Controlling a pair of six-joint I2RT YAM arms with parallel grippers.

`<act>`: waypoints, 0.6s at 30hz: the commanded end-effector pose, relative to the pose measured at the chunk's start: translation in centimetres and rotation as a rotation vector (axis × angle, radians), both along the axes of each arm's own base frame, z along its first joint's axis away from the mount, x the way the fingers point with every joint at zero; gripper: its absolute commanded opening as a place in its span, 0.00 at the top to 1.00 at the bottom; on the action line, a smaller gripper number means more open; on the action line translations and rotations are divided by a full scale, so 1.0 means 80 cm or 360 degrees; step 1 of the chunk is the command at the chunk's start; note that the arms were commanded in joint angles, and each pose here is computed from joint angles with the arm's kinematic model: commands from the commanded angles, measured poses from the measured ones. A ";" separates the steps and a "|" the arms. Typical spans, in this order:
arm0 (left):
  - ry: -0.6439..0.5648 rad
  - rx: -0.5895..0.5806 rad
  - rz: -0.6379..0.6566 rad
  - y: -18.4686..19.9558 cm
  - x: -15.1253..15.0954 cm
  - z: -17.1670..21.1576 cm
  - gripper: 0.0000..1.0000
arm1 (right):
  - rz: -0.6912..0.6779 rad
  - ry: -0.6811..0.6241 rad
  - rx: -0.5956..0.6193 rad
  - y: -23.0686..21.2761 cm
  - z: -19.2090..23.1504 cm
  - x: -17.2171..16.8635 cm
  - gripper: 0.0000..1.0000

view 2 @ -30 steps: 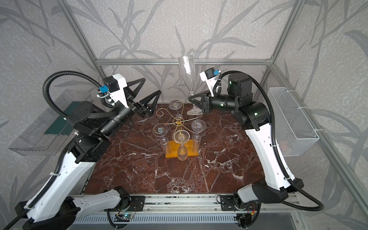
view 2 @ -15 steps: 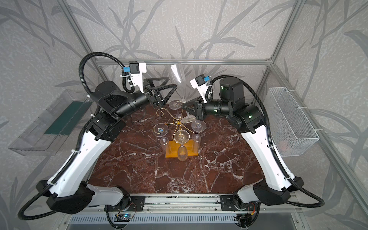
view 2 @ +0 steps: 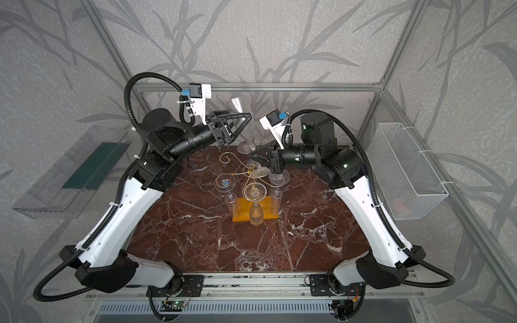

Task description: Take the wine glass off the wine glass rack

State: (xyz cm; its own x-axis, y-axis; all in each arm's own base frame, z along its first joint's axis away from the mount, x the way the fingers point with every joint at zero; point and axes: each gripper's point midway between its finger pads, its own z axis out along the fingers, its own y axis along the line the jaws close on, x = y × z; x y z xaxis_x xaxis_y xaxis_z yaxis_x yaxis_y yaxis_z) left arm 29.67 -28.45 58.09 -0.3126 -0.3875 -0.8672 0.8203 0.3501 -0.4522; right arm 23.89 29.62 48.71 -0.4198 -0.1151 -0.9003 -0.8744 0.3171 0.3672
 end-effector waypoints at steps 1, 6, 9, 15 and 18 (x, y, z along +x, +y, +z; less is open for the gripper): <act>0.0002 -0.0069 -0.0079 0.000 -0.009 0.018 0.27 | 0.0015 -0.0093 0.0036 0.001 0.013 -0.004 1.00; 0.0037 -0.0124 -0.0063 0.001 -0.002 0.017 0.41 | 0.0007 -0.0099 0.0019 0.002 0.007 -0.001 1.00; 0.0043 -0.0132 -0.0062 -0.001 0.001 0.015 0.51 | 0.0007 -0.0099 0.0013 0.002 0.004 0.000 1.00; 0.0040 -0.0137 -0.0040 0.000 0.004 0.015 0.60 | 0.0010 -0.0104 0.0008 0.004 0.003 0.001 1.00; 0.0030 -0.0131 -0.0035 0.001 0.004 0.015 0.62 | 0.0009 -0.0101 0.0005 0.004 0.002 0.002 1.00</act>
State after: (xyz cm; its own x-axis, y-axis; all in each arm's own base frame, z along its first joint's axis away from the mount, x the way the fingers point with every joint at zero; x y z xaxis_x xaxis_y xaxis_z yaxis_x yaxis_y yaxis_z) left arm 30.20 -28.82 58.01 -0.3793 -0.4190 -0.8250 0.7977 0.3036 -0.5210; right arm 24.52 29.86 48.17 -0.3947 -0.1207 -0.9109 -0.8813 0.3301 0.3381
